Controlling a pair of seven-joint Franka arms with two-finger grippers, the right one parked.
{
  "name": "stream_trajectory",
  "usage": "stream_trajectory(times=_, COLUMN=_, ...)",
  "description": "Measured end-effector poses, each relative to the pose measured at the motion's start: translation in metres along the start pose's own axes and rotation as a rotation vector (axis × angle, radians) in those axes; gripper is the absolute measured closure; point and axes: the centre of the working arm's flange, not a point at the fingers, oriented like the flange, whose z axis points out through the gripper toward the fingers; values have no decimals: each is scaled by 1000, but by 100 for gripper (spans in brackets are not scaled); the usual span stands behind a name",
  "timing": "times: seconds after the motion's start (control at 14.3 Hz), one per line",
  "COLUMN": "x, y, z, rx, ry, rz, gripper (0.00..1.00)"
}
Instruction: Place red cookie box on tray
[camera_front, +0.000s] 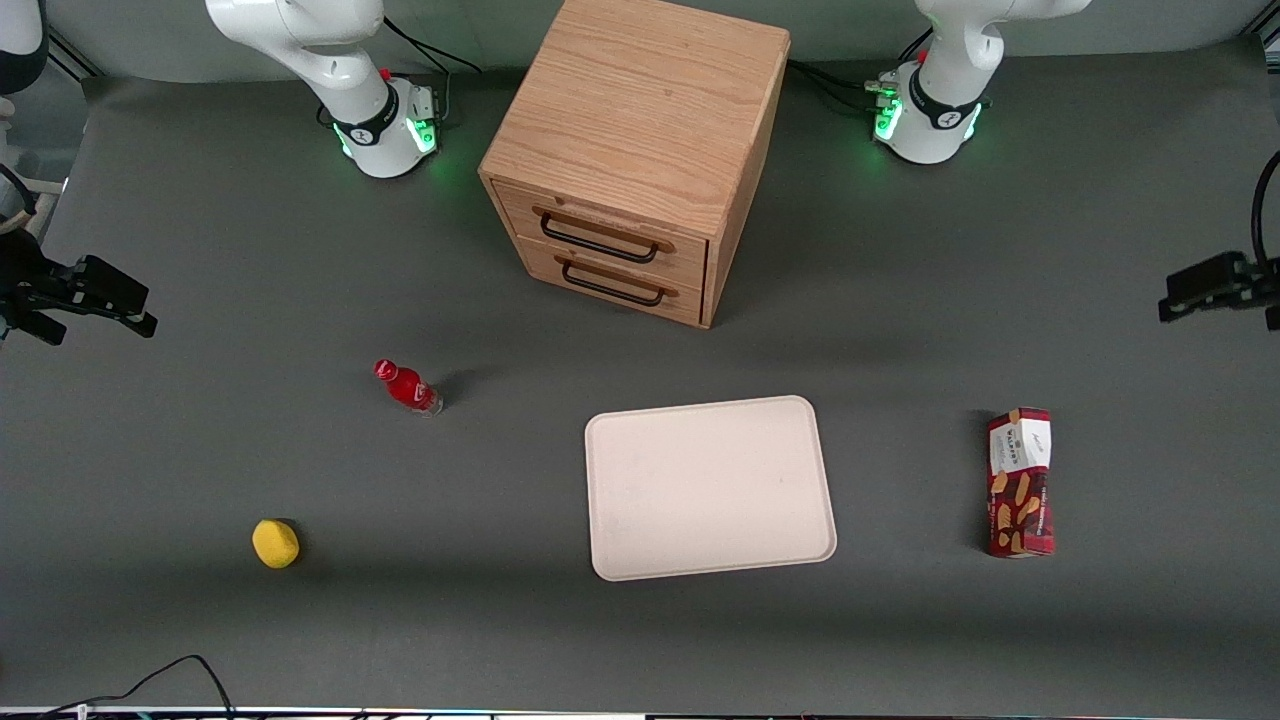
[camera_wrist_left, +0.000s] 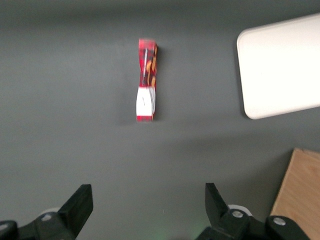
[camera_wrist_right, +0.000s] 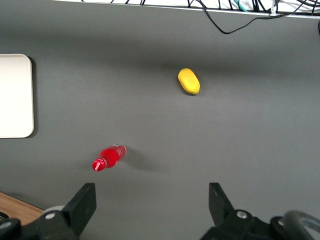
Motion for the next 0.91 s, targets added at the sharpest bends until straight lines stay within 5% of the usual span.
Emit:
stream_trajectory(times=0.49, x=101, y=-4, z=182, rx=19, ry=11, rz=17, gripper=0)
stream_trajectory(times=0.91, x=138, y=1, z=308, rx=84, ry=32, rz=139, gripper=0)
